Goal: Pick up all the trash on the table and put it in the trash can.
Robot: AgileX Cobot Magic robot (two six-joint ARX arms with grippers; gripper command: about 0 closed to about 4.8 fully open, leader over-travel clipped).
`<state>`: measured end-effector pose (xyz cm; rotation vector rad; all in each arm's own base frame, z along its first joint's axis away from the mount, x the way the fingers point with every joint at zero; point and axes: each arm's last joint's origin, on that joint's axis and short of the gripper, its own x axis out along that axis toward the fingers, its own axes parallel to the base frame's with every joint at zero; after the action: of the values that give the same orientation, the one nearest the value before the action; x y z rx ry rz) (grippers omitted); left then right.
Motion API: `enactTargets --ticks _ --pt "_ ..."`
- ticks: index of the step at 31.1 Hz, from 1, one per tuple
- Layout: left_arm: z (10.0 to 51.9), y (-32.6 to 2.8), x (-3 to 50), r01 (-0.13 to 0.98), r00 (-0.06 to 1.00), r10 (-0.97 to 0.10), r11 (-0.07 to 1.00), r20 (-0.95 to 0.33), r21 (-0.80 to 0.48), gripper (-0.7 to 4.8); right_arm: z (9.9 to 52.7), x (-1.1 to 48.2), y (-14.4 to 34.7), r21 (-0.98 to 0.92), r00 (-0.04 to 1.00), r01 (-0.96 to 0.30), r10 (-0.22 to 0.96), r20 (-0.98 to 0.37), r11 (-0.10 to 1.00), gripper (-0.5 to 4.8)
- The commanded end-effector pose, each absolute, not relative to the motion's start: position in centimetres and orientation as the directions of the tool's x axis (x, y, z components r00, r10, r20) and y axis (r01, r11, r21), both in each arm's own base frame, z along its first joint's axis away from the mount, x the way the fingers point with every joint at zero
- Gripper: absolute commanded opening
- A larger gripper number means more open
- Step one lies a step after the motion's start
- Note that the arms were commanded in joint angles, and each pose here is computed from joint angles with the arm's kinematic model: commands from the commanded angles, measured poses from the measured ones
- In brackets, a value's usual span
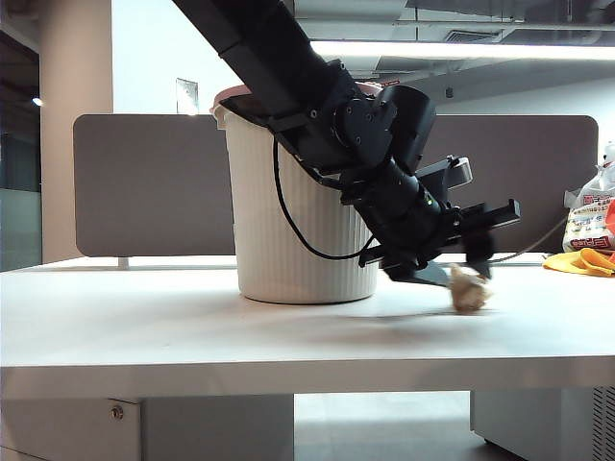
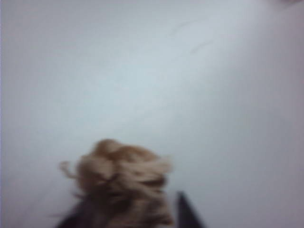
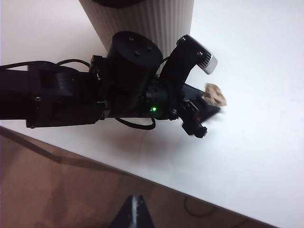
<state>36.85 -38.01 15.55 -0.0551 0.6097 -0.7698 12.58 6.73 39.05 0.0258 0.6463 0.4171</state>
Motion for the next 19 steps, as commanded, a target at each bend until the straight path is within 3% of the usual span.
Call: enactTargets --ticks 1,10,19 --pt "15.8 -38.2 36.9 0.631 0.565 -0.675 0.724 -0.475 -0.277 -0.05 39.3 12.5 6.7 0.151 0.727 -0.377 0.393 -0.563 0.914 -0.07" --pt "18.4 -38.3 36.7 0.689 0.536 -0.751 0.653 -0.386 -0.314 -0.05 39.7 12.3 6.6 0.143 0.751 -0.381 0.396 -0.528 0.913 -0.07" --pt "30.0 -35.9 34.2 0.77 0.564 -0.806 0.592 -0.178 -0.24 -0.05 41.6 10.8 5.4 0.064 0.871 -0.344 0.344 -0.351 0.937 -0.07"
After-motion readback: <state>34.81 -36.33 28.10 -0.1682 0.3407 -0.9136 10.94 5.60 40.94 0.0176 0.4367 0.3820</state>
